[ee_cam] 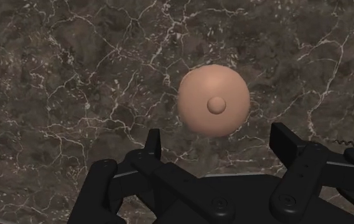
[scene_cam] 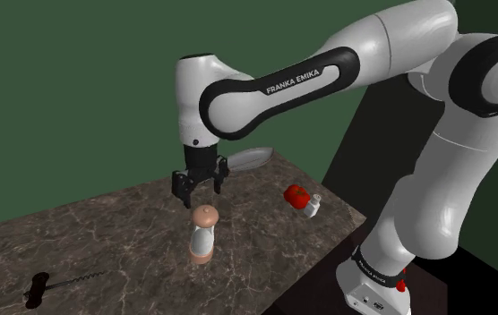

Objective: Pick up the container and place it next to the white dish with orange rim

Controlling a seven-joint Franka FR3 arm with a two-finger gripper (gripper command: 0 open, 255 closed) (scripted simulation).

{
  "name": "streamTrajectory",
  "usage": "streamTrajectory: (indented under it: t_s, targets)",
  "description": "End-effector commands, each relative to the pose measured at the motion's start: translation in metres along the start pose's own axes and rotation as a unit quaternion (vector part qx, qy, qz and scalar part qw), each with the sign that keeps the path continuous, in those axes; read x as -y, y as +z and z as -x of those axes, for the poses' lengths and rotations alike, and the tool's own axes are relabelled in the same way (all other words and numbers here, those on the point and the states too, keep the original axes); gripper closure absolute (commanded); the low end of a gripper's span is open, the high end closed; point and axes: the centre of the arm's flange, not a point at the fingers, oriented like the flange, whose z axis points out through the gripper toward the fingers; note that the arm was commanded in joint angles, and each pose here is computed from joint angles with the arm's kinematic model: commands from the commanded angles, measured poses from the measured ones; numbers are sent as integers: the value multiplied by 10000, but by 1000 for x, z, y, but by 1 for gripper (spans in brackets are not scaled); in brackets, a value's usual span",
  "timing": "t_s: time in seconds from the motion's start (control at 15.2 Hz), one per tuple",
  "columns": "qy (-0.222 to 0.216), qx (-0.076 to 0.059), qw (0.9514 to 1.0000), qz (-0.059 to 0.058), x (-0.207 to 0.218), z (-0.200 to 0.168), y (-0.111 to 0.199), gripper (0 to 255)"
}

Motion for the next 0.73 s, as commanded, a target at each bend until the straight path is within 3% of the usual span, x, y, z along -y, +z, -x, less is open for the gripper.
streamTrajectory:
  t_s: [0.0, 0.4, 0.66]
  targets:
    - [1, 1, 10000, 12, 6, -1, 12, 0]
    - [1, 1, 10000, 12, 6, -1, 42, 0]
    - [1, 1, 10000, 12, 6, -1, 42, 0]
